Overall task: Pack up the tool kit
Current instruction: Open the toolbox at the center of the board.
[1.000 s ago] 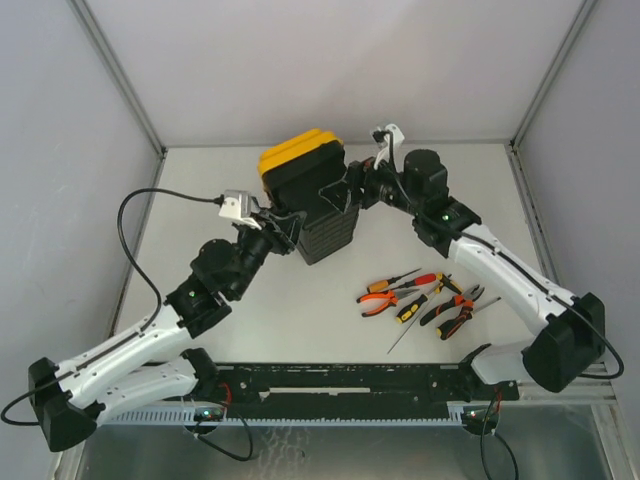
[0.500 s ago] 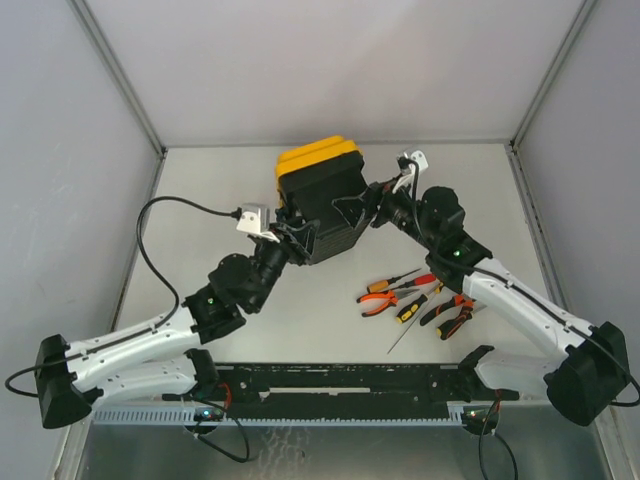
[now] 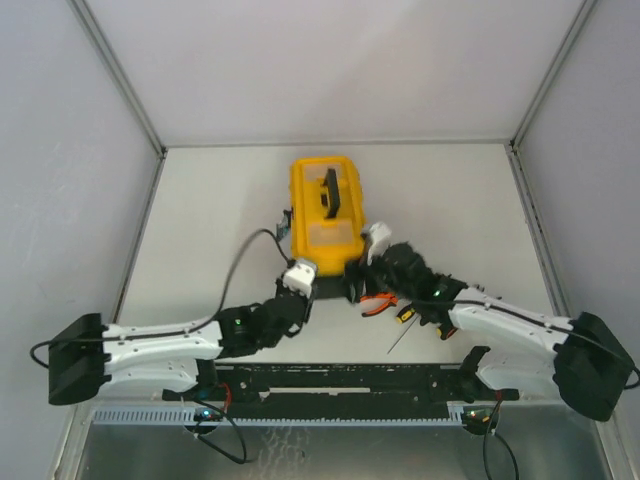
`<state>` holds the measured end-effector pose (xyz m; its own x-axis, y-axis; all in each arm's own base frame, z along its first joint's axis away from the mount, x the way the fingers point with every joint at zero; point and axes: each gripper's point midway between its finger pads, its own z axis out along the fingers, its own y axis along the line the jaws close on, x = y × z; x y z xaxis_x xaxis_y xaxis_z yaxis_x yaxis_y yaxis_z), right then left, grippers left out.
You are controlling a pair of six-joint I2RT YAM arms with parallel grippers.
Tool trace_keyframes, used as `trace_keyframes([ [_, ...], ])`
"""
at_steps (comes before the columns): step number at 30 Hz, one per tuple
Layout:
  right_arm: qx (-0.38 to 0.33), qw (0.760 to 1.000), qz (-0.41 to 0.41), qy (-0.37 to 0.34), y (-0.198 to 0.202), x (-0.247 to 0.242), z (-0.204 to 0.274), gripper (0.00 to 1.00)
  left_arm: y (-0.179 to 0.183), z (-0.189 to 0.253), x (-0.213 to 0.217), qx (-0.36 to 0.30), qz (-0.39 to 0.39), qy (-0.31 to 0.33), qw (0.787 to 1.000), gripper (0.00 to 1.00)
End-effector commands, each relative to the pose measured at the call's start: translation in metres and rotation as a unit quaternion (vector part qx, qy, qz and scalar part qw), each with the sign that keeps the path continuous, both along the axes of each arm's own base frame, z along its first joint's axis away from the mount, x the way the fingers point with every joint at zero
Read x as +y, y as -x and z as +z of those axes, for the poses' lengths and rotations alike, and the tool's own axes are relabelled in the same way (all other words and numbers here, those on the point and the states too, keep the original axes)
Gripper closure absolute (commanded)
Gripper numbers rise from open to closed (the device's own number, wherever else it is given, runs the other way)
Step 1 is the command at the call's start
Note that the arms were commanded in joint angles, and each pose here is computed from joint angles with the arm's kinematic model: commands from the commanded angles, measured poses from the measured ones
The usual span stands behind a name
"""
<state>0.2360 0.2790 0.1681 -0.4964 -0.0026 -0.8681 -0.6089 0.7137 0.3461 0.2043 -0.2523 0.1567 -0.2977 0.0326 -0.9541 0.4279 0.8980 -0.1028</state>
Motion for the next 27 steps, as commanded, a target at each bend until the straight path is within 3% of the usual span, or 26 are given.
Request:
trace_keyframes([
  [1,0.138,0.969,0.204,-0.02,0.117,0.042,-0.031,0.27,0.056,-0.045,-0.037,0.099,-0.132,-0.012,0.986,0.68],
  [8,0.133,0.975,0.176,-0.031,0.1,0.052,-0.038,0.27,0.056,-0.047,-0.039,0.103,-0.127,-0.006,0.987,0.69],
  [13,0.136,0.979,0.15,-0.019,0.095,0.044,-0.04,0.24,0.054,-0.055,-0.013,0.112,-0.082,-0.007,0.99,0.68],
  [22,0.125,0.991,-0.027,-0.029,0.053,-0.028,0.0,0.07,0.049,0.002,0.051,0.056,-0.021,0.078,0.995,0.38],
  [27,0.091,0.993,-0.071,-0.018,0.029,-0.03,0.06,0.12,0.036,0.023,0.087,0.041,0.034,0.09,0.995,0.31],
])
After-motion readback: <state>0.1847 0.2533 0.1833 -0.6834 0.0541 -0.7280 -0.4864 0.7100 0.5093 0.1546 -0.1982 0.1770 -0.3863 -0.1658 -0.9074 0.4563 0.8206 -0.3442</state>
